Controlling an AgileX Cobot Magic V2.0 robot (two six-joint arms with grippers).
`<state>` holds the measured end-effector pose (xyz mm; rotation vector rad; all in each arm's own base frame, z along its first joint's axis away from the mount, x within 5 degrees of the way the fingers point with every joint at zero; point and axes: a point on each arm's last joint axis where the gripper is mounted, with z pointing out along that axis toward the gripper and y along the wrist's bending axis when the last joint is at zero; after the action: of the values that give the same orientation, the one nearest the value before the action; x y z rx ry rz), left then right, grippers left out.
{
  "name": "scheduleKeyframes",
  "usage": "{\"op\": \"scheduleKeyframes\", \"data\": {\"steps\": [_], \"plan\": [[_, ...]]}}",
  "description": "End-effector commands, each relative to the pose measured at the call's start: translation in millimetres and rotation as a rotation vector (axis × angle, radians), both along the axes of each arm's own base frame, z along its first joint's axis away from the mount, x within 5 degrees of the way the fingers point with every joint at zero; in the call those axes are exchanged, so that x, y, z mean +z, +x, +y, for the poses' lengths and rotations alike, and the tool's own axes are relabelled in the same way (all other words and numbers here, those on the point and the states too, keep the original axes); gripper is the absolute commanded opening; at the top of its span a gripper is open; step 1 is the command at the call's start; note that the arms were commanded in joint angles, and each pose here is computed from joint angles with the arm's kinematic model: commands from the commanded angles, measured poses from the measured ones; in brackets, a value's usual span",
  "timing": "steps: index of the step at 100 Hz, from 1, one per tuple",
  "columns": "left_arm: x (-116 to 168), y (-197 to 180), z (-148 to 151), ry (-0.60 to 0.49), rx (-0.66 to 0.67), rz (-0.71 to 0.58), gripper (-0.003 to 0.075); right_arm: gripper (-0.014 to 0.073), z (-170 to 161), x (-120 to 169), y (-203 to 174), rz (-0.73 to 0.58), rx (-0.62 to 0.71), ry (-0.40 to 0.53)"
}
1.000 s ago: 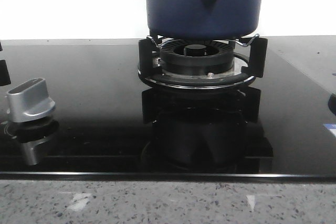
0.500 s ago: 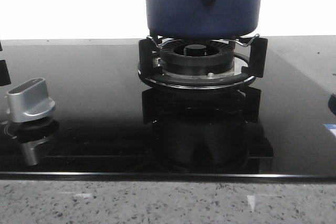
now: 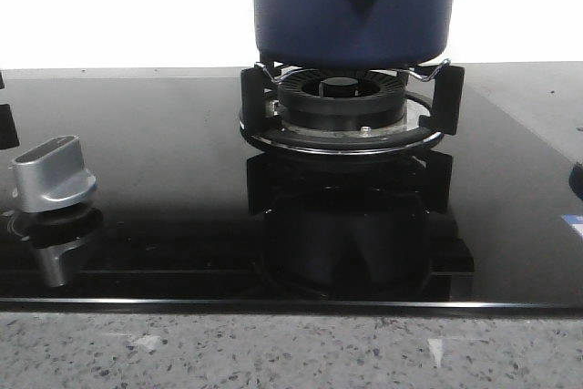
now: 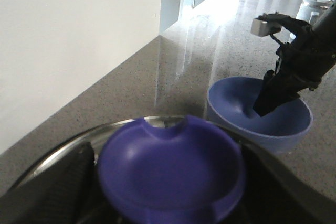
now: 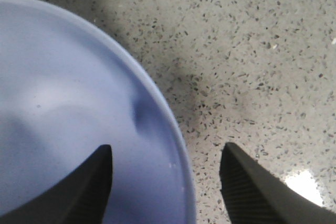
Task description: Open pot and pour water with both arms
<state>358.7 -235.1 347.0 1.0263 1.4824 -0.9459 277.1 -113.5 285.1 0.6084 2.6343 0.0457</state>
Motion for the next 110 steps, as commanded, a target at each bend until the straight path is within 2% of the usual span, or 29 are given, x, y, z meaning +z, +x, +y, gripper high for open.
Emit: {"op": "scheduleKeyframes", "data": {"steps": [1,24,41,53,58,65,71,83,85,93,101,110], "plan": [[52,-16,5,-0.124,-0.019,-0.087,0.0594,0.0404,-1,20,-1,-0.085,-0.005,-0.037],[96,-23,34,-0.178,-0.005,-0.179,0.0586,0.0404,2,49,-7,-0.139,0.009,-0.062],[127,-31,81,-0.21,0.057,-0.22,0.0585,0.0403,13,83,-18,-0.255,0.021,-0.05],[145,-38,117,-0.239,0.122,-0.197,0.0568,0.039,27,104,-26,-0.373,0.064,0.011],[151,-42,131,-0.252,0.155,-0.173,0.0522,0.036,34,110,-29,-0.419,0.091,0.041],[158,-49,149,-0.266,0.182,-0.145,0.0412,0.0286,43,119,-31,-0.489,0.128,0.1],[164,-57,161,-0.267,0.187,-0.142,0.0281,0.0198,50,127,-33,-0.551,0.181,0.135],[172,-74,179,-0.228,0.189,-0.155,-0.0015,-0.005,64,141,-34,-0.686,0.291,0.203],[174,-76,180,-0.221,0.191,-0.157,-0.0018,-0.0074,66,144,-34,-0.709,0.307,0.214],[178,-86,188,-0.211,0.239,-0.107,-0.002,-0.0055,75,154,-34,-0.808,0.334,0.256],[180,-95,193,-0.158,0.308,-0.089,-0.002,-0.0054,85,165,-35,-0.909,0.378,0.239],[182,-110,198,-0.124,0.452,-0.135,-0.002,-0.0054,96,174,-40,-1.018,0.406,0.215]]}}
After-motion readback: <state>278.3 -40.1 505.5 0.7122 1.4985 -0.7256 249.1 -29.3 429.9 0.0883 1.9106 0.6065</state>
